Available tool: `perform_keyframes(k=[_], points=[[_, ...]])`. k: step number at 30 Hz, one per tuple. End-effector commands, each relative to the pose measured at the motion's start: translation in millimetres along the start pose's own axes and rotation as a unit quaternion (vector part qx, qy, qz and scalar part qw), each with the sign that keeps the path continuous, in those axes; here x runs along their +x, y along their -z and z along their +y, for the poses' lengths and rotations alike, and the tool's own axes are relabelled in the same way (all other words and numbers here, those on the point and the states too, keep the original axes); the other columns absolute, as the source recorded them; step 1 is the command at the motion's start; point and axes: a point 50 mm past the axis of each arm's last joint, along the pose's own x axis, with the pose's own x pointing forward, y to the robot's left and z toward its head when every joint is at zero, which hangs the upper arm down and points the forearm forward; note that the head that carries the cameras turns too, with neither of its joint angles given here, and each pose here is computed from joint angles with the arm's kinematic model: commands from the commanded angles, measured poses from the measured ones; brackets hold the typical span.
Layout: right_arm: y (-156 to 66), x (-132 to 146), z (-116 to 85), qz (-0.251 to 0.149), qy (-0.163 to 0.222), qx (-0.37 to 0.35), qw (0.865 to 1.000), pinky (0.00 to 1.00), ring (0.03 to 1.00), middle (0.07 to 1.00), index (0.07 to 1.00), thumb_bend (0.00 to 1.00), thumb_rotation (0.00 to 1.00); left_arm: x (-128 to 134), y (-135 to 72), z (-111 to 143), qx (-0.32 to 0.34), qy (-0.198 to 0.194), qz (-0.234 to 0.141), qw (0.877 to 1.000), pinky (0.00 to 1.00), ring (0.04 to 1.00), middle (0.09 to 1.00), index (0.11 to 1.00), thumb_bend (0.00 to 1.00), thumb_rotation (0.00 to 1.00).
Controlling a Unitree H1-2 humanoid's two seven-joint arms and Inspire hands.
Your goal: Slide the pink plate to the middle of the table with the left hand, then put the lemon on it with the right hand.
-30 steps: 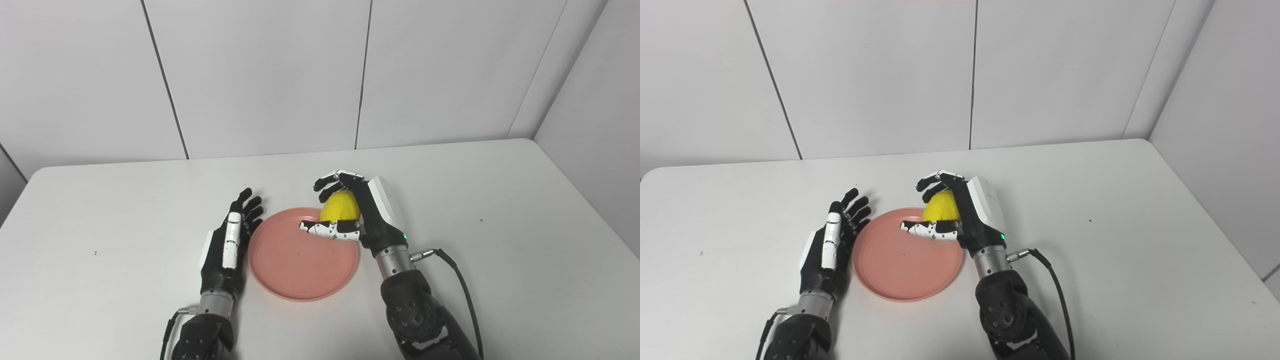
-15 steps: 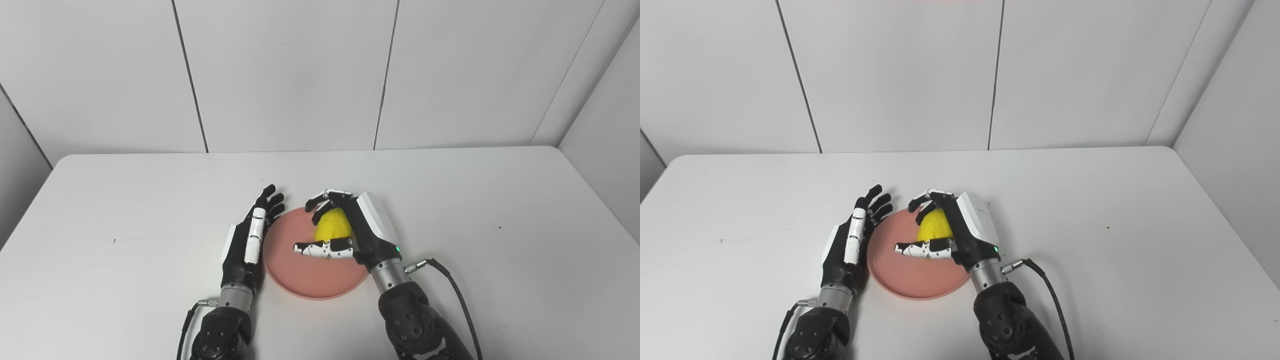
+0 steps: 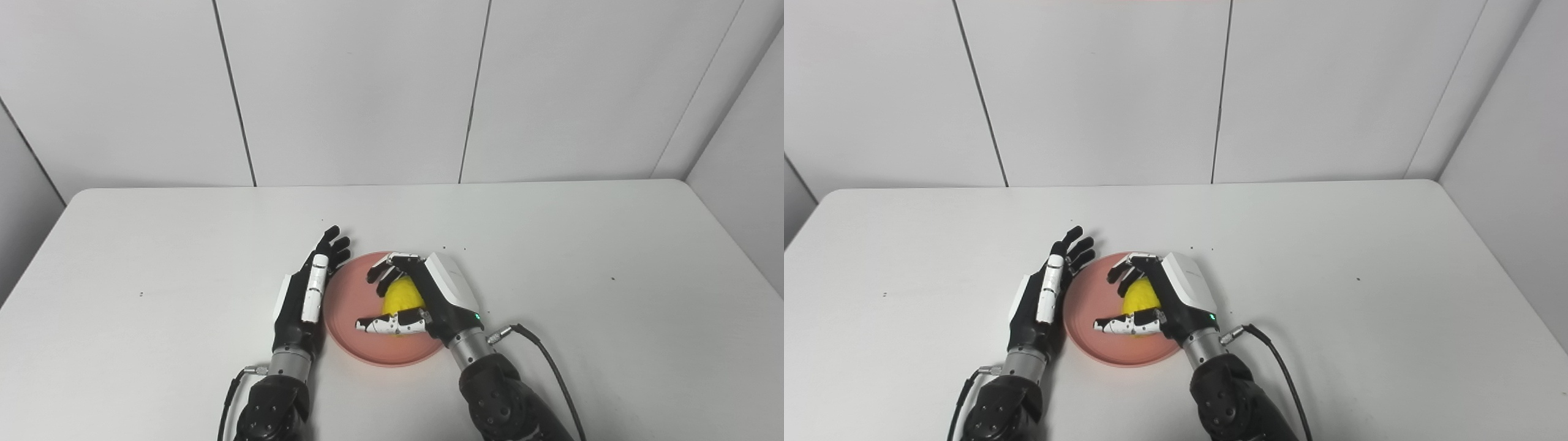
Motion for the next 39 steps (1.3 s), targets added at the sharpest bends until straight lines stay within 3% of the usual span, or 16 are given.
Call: perform_keyframes(k=[1, 6, 8, 9, 10, 11, 12, 17, 18, 19, 27, 31, 39], points=[[-10, 10, -4, -0.043, 0.01, -0.01, 0.999, 0.18, 0.361, 0.443, 0.523, 0.5, 0.0, 8, -10, -7, 0.002, 0.008, -0.016, 1.0, 0.87, 0.891, 0.885, 0.884, 0.5, 1.0], [-7, 8, -2, -0.053, 0.019, -0.02, 0.998, 0.3, 0.377, 0.468, 0.552, 0.5, 0.0, 8, -10, -7, 0.006, 0.007, -0.017, 1.0, 0.87, 0.886, 0.884, 0.884, 0.51, 1.0], [-7, 7, -1, -0.066, 0.024, -0.027, 0.997, 0.45, 0.42, 0.496, 0.529, 0.51, 0.0, 8, -10, -6, 0.009, 0.007, -0.02, 1.0, 0.86, 0.891, 0.882, 0.881, 0.49, 1.0], [-7, 7, -1, -0.072, 0.026, -0.029, 0.997, 0.46, 0.424, 0.497, 0.526, 0.51, 0.0, 8, -10, -6, 0.01, 0.007, -0.021, 1.0, 0.86, 0.892, 0.883, 0.881, 0.49, 1.0], [-8, 6, -1, -0.077, 0.028, -0.028, 0.996, 0.52, 0.532, 0.499, 0.51, 0.51, 0.0, 8, -10, -6, 0.012, 0.008, -0.022, 1.0, 0.87, 0.895, 0.883, 0.879, 0.49, 1.0], [-8, 6, -1, -0.083, 0.03, -0.025, 0.996, 0.59, 0.634, 0.623, 0.503, 0.5, 0.07, 8, -10, -6, 0.013, 0.009, -0.023, 1.0, 0.87, 0.897, 0.883, 0.877, 0.49, 1.0], [-9, 5, -2, -0.088, 0.032, -0.024, 0.995, 0.63, 0.679, 0.676, 0.501, 0.5, 0.1, 8, -10, -6, 0.013, 0.009, -0.024, 1.0, 0.87, 0.897, 0.884, 0.877, 0.49, 1.0], [-11, 2, -5, -0.105, 0.044, -0.017, 0.993, 0.72, 0.77, 0.775, 0.499, 0.5, 0.14, 7, -10, -6, 0.006, 0.013, -0.023, 1.0, 0.88, 0.905, 0.903, 0.893, 0.48, 1.0], [-12, 1, -5, -0.106, 0.044, -0.012, 0.993, 0.77, 0.808, 0.809, 0.685, 0.5, 0.31, 8, -10, -6, 0.002, 0.015, -0.023, 1.0, 0.9, 0.915, 0.914, 0.907, 0.48, 1.0], [-13, 0, -6, -0.106, 0.043, -0.007, 0.993, 0.8, 0.84, 0.836, 0.781, 0.52, 0.46, 8, -10, -6, 0.0, 0.016, -0.022, 1.0, 0.91, 0.917, 0.916, 0.91, 0.48, 1.0], [-16, -10, -10, -0.111, 0.026, 0.032, 0.993, 0.87, 0.91, 0.906, 0.871, 0.67, 0.8, 7, -9, -4, -0.003, 0.015, -0.018, 1.0, 0.93, 0.915, 0.911, 0.903, 0.49, 1.0], [-15, -14, -13, -0.114, 0.034, 0.055, 0.991, 0.88, 0.918, 0.92, 0.883, 0.71, 0.84, 7, -7, -3, 0.002, 0.008, -0.015, 1.0, 0.9, 0.905, 0.898, 0.894, 0.51, 1.0], [-12, -18, -20, -0.118, 0.078, 0.083, 0.986, 0.92, 0.942, 0.951, 0.938, 0.69, 0.91, 5, -6, 0, 0.006, -0.007, -0.014, 1.0, 0.88, 0.89, 0.878, 0.874, 0.51, 1.0]])
